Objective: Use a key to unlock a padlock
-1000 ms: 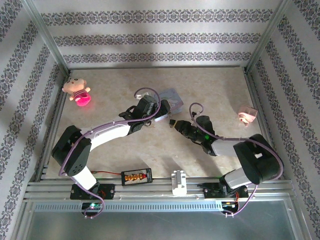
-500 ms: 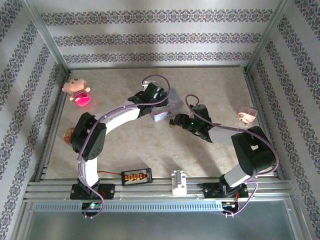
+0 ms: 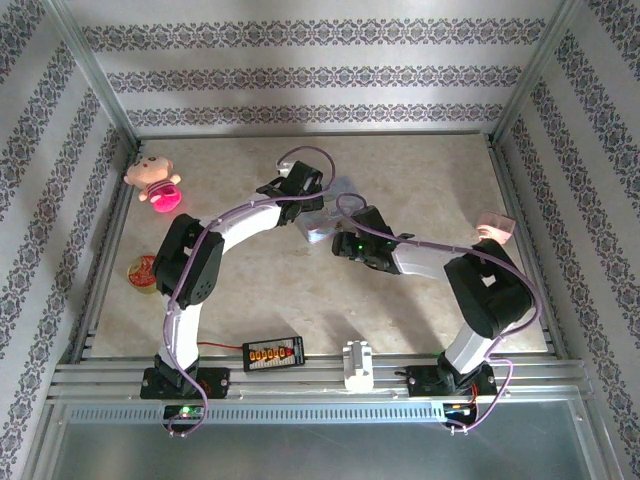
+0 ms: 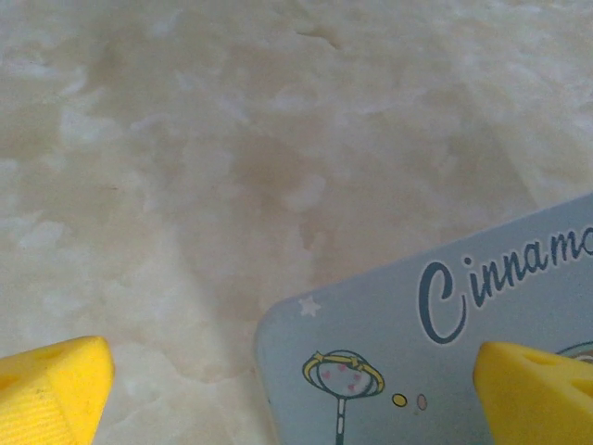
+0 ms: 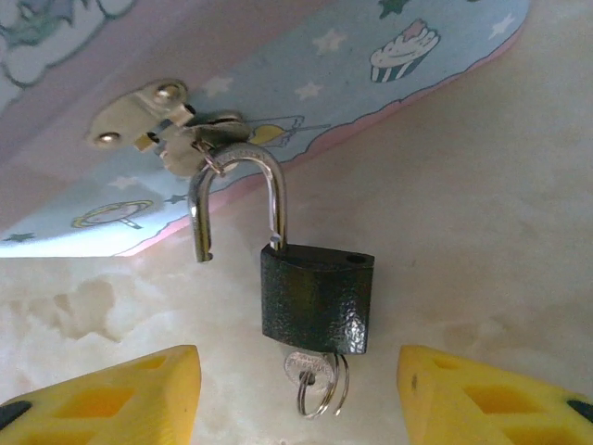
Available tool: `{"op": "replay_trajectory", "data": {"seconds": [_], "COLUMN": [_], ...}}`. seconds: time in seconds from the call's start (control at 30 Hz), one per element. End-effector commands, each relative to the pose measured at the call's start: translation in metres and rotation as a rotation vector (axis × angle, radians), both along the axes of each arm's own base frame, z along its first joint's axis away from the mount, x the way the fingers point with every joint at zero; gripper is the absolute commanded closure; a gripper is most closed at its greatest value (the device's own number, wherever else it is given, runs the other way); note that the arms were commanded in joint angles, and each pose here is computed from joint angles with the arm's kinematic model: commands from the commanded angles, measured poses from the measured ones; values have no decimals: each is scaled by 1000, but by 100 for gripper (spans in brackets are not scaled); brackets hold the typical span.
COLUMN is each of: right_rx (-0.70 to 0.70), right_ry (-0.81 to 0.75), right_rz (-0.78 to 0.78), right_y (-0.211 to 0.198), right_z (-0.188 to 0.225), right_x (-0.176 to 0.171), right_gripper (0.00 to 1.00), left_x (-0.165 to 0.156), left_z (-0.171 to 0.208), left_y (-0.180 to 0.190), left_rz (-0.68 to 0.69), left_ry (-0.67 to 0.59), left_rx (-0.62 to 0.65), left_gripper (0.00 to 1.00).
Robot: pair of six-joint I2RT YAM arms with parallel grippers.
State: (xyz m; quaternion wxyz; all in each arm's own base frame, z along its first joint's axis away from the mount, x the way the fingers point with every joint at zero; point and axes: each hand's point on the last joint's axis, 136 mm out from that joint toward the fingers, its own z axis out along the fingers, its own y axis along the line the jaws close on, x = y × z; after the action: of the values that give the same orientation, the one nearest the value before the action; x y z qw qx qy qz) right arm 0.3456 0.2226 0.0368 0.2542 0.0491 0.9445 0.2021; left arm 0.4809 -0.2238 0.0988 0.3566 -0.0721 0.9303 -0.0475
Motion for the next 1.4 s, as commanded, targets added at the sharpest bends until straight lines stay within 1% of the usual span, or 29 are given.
{"op": "replay_trajectory", "data": {"seconds": [0.0,0.07,0.3,0.43,0.53,0.57,0.63,0.77,0.9,0.97,1.07,1.13,1.37], "right_rx": [-133,-175,-232,-298,-328,-324,-312,-252,-173,-125,-82,-61,-6], "right_ry": [-3,-7,-9,-27,-34,-33,-31,-30,-34,-32,-24,-24,-25], "right_rz": [2,5,16,30,28,27,27,24,16,4,-14,-26,-57], "right_y": [-7,-6,-2,1,0,1,1,1,-1,-2,-5,-6,-7], "right_z": [-7,-9,-19,-22,-26,-27,-29,-29,-23,-21,-21,-20,-14], "right_x": [5,9,16,17,16,15,14,14,15,16,17,18,25], "right_gripper": [42,42,47,49,54,57,61,70,83,92,98,100,100], "left_x": [4,5,1,-1,-3,-3,-3,-5,-7,-8,-12,-14,-33], "left_z": [-13,-19,-34,-40,-43,-44,-44,-45,-45,-46,-47,-47,-56], "left_y": [17,19,24,26,26,27,28,30,31,32,33,33,33], "left_rz": [35,41,49,53,56,57,57,60,55,55,55,56,54], "left_ry": [41,58,96,109,119,122,122,127,130,133,140,142,177], "left_rx": [44,46,71,80,82,84,86,98,101,102,98,92,39], "left_gripper": [1,1,1,1,1,1,1,1,1,1,1,1,1]}}
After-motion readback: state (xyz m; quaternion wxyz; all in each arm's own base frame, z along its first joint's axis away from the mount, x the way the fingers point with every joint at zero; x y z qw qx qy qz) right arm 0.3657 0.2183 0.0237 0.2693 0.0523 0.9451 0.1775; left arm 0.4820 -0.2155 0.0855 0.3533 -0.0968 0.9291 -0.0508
